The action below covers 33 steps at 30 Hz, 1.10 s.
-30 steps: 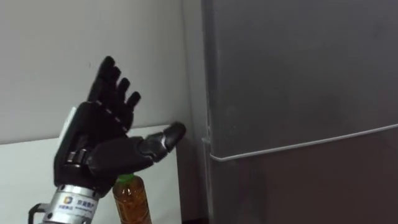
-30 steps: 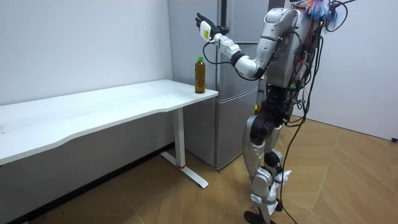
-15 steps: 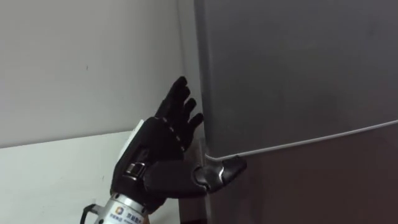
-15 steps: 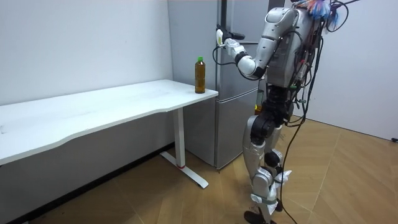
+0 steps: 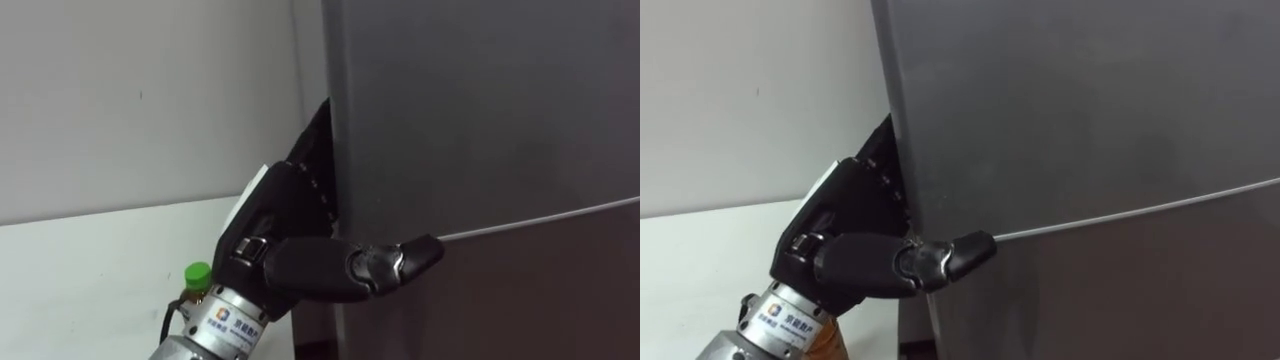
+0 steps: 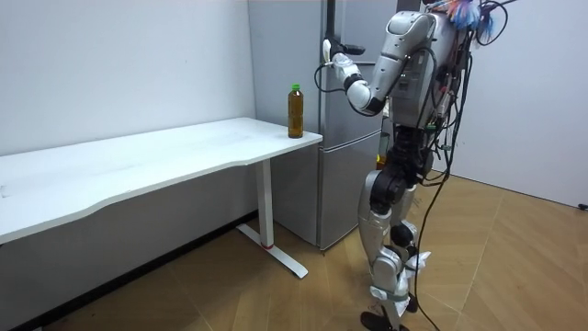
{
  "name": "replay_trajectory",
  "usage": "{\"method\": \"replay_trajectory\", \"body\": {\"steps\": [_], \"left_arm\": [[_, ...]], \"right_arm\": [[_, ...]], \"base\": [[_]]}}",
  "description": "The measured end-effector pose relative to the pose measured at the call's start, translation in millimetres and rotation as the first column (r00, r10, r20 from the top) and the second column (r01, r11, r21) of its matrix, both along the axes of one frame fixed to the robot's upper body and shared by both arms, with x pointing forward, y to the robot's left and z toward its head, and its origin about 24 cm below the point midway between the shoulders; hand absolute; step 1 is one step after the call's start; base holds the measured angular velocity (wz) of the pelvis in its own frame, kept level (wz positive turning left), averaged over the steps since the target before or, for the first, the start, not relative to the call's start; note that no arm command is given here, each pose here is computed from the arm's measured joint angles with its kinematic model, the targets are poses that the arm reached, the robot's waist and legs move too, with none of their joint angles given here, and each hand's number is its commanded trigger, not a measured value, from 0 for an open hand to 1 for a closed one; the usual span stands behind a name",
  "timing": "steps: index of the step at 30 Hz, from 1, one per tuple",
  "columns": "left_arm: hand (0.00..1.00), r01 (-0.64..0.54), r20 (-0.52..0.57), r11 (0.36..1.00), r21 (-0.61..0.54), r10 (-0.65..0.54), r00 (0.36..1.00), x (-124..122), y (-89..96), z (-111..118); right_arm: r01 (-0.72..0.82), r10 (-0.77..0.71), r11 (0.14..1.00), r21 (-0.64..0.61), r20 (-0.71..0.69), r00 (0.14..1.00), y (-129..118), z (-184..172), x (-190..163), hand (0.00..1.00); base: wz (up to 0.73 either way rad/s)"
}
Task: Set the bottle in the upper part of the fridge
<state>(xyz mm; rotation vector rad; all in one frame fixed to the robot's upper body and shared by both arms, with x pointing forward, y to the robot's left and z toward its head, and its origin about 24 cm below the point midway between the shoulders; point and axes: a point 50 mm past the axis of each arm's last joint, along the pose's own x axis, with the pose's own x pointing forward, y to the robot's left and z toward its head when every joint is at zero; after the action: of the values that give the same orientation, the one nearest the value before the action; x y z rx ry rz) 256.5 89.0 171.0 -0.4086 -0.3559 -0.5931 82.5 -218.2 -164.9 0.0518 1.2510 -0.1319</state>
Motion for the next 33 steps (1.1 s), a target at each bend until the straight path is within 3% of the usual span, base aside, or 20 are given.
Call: {"method": "replay_trajectory", "body": {"steps": [17, 18, 20, 21, 22, 24, 33], "left_arm": [[1.00, 0.007, 0.003, 1.000, -0.021, -0.006, 1.000, -0.6, -5.5, -0.3], [0.95, 0.007, 0.003, 1.000, -0.021, -0.006, 1.000, -0.6, -5.5, -0.3], [0.61, 0.007, 0.003, 1.000, -0.021, -0.007, 1.000, -0.6, -5.6, -0.3], [0.55, 0.007, 0.003, 1.000, -0.021, -0.007, 1.000, -0.5, -5.6, -0.4], [0.30, 0.007, 0.001, 1.000, -0.020, -0.007, 1.000, -0.4, -5.6, -0.6], [0.00, 0.009, 0.000, 1.000, -0.020, -0.009, 1.000, -0.2, -5.8, -1.2], [0.00, 0.087, 0.006, 0.996, -0.003, -0.087, 0.996, -2.2, -13.1, -4.9]], "right_arm": [[-0.042, 0.042, 0.999, -0.011, 0.006, 0.999, -0.5, 1.2, 5.3, 0.00], [-0.042, 0.042, 0.999, -0.011, 0.006, 0.999, -0.5, 1.2, 5.3, 0.00], [-0.042, 0.042, 0.999, -0.011, 0.006, 0.999, -0.5, 1.2, 5.3, 0.00], [-0.042, 0.042, 0.999, -0.011, 0.006, 0.999, -0.5, 1.2, 5.3, 0.00], [-0.042, 0.042, 0.999, -0.011, 0.006, 0.999, -0.4, 1.2, 5.2, 0.00], [-0.042, 0.042, 0.999, -0.008, 0.005, 0.999, -0.1, 1.0, 4.9, 0.00], [-0.029, 0.029, 1.000, 0.006, 0.008, 1.000, 1.0, 0.9, 4.7, 0.00]], "base": [[0.01], [0.00], [0.00], [0.00], [0.00], [0.00], [0.00]]}}
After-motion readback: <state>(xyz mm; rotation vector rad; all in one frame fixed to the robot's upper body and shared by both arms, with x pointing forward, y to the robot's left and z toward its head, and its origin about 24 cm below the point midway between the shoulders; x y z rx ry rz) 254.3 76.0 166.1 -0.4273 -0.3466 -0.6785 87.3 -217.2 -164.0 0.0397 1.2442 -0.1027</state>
